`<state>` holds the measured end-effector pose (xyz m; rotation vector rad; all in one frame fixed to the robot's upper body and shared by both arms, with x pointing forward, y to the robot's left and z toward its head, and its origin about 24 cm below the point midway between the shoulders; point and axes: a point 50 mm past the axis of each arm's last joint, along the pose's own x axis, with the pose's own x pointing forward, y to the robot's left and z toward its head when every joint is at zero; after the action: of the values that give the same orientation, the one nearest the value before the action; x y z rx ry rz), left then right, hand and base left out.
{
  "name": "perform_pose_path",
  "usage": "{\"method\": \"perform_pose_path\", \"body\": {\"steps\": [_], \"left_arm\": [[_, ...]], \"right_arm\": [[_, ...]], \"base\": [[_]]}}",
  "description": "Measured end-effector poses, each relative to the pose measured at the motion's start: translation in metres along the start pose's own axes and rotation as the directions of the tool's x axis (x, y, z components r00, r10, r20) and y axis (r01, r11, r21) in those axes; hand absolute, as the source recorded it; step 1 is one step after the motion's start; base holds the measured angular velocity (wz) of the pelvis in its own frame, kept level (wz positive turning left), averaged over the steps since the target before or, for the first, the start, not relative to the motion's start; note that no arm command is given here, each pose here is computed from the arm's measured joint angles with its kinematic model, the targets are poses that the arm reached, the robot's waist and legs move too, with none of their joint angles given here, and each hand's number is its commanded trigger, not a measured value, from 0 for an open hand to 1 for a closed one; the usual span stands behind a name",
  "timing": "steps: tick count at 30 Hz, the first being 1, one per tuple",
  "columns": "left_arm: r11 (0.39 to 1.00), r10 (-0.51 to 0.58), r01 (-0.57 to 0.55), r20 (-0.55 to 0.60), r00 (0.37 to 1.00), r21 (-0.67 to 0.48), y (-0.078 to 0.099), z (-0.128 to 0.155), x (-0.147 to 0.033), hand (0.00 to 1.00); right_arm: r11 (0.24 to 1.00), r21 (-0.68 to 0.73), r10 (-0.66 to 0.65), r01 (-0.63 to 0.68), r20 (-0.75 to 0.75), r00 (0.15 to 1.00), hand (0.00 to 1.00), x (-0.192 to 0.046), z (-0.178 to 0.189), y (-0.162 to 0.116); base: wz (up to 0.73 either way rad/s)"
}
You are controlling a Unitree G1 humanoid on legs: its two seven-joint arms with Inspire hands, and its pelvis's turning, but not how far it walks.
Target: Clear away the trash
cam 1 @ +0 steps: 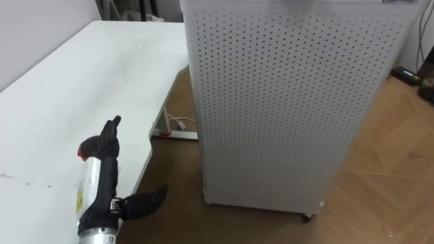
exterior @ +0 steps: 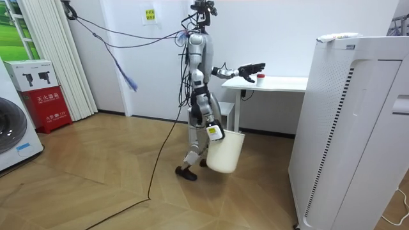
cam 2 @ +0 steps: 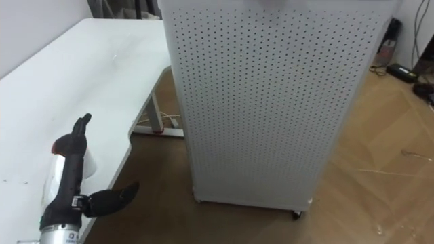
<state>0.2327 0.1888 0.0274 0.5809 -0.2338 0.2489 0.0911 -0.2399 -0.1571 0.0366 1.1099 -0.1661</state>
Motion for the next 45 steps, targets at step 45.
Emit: {"method": "perform_pose_path", "body": {"steps": [45], "left_arm": [[0.978, 0.167, -0.185, -0.166, 0.972, -0.101, 0.017, -0.019, -0.029, 0.00]], "right_arm": [[0.987, -0.106, 0.122, -0.122, -0.002, 0.993, 1.00, -0.001, -0.001, 0.010]], "base": [[0.07]]}}
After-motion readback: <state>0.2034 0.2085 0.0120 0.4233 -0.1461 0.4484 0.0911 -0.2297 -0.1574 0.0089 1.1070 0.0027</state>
